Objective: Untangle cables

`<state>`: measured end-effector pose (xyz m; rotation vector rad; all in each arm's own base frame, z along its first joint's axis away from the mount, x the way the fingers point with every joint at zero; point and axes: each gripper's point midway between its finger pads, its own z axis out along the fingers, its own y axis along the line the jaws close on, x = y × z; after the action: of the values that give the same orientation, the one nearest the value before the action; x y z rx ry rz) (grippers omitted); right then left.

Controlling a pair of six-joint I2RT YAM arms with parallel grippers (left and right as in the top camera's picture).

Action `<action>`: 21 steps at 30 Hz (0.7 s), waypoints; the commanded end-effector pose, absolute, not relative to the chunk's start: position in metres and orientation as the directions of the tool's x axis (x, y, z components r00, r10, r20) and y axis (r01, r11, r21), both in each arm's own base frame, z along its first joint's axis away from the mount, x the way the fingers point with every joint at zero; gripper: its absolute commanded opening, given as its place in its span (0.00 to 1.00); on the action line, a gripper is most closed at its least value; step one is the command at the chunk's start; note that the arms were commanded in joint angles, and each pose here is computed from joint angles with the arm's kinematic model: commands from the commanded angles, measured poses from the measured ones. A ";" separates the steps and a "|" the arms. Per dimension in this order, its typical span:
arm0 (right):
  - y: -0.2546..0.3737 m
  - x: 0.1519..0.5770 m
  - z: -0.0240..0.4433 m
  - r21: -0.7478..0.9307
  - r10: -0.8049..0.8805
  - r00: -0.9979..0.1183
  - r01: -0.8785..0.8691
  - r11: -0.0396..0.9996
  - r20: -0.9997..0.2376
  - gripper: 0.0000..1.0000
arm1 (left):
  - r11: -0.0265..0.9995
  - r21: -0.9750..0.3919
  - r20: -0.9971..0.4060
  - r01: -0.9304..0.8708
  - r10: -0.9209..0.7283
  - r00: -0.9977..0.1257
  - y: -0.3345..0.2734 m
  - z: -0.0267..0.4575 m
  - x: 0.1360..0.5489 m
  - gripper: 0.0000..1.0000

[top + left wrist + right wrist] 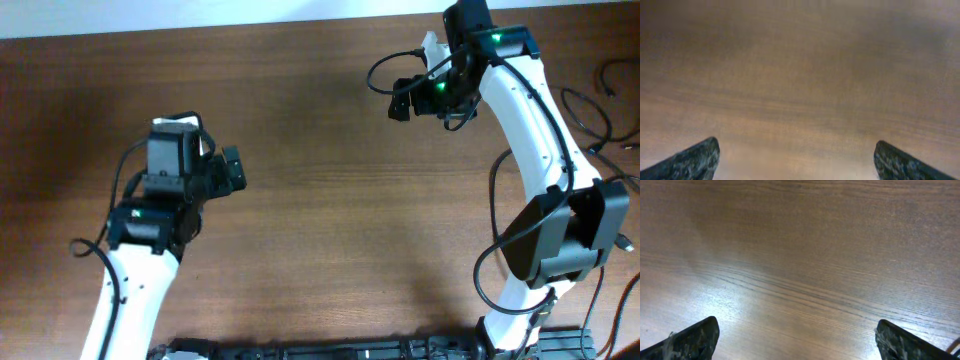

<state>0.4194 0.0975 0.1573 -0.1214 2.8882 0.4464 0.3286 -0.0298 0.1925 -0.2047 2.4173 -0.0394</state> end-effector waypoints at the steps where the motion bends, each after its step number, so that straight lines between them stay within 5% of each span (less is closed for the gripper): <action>1: 0.097 0.422 0.163 0.278 -0.057 -0.968 -0.126 0.952 -0.246 0.99 | 0.986 -0.108 -0.722 -0.125 -0.164 -0.672 -0.028 0.185 0.325 0.99; 18: 0.097 0.422 0.163 0.278 -0.057 -0.968 -0.127 0.952 -0.246 0.99 | 0.963 -0.265 -0.964 -0.054 -0.265 0.002 -0.008 0.180 0.282 0.99; 21: 0.097 0.422 0.163 0.278 -0.057 -0.968 -0.127 0.952 -0.246 0.99 | 0.962 -0.270 -0.963 -0.048 -0.269 0.023 -0.007 0.181 0.278 0.99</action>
<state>0.4195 0.0974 0.1573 -0.1213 2.8879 0.4453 0.2829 -0.0133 0.1842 -0.2395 1.5625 -0.1976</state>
